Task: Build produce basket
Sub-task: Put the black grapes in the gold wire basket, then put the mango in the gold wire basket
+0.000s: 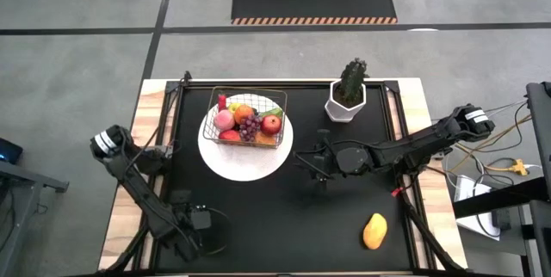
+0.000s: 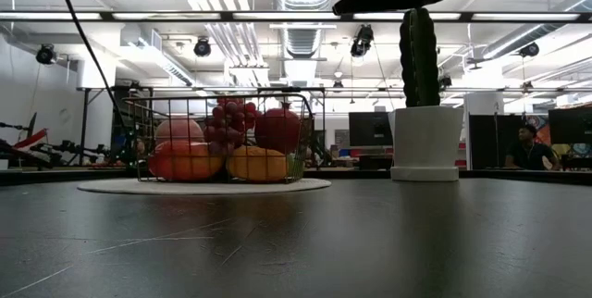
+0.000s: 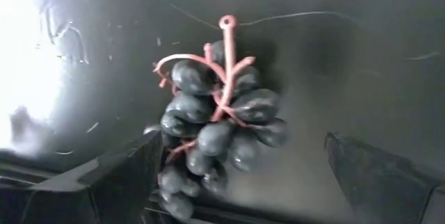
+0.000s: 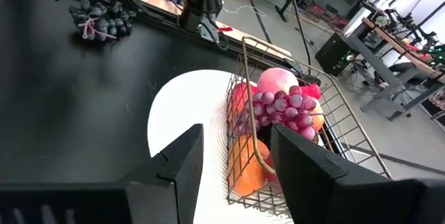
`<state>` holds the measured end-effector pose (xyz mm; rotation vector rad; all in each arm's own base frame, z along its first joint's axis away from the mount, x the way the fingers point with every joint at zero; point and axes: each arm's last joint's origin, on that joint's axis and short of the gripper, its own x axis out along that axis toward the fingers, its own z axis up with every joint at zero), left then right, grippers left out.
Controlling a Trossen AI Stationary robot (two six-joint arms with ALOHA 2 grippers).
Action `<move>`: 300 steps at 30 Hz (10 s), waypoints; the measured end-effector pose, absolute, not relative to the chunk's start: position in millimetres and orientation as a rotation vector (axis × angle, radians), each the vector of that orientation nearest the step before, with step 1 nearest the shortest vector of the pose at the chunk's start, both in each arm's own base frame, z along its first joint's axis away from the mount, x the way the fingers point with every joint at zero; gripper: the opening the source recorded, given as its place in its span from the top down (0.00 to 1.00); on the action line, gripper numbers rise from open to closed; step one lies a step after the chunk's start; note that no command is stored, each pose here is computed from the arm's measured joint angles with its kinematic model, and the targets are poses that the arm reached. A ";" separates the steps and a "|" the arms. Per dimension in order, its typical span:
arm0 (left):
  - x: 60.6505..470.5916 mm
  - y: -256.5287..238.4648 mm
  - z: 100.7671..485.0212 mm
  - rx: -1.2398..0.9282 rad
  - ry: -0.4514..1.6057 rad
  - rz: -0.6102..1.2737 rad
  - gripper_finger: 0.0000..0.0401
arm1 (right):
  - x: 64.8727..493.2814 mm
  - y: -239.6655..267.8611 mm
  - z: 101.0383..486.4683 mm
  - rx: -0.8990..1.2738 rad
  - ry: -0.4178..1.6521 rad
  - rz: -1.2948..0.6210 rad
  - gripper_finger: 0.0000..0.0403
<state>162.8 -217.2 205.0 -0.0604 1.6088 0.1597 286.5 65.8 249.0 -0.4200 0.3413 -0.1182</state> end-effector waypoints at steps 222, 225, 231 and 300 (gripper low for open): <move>280.3 9.5 292.8 0.135 0.425 0.620 0.67 | 265.5 74.6 206.9 -0.167 0.504 -0.125 0.61; 281.8 8.6 293.6 0.106 0.400 0.545 0.69 | 265.5 74.6 206.9 -0.167 0.503 -0.125 0.61; 293.5 8.6 281.4 0.102 0.430 0.497 0.81 | 265.9 74.7 207.5 -0.158 0.496 -0.127 0.61; 273.2 -68.1 315.7 0.531 0.231 0.415 0.98 | 159.3 233.4 166.6 1.254 1.376 -1.174 0.09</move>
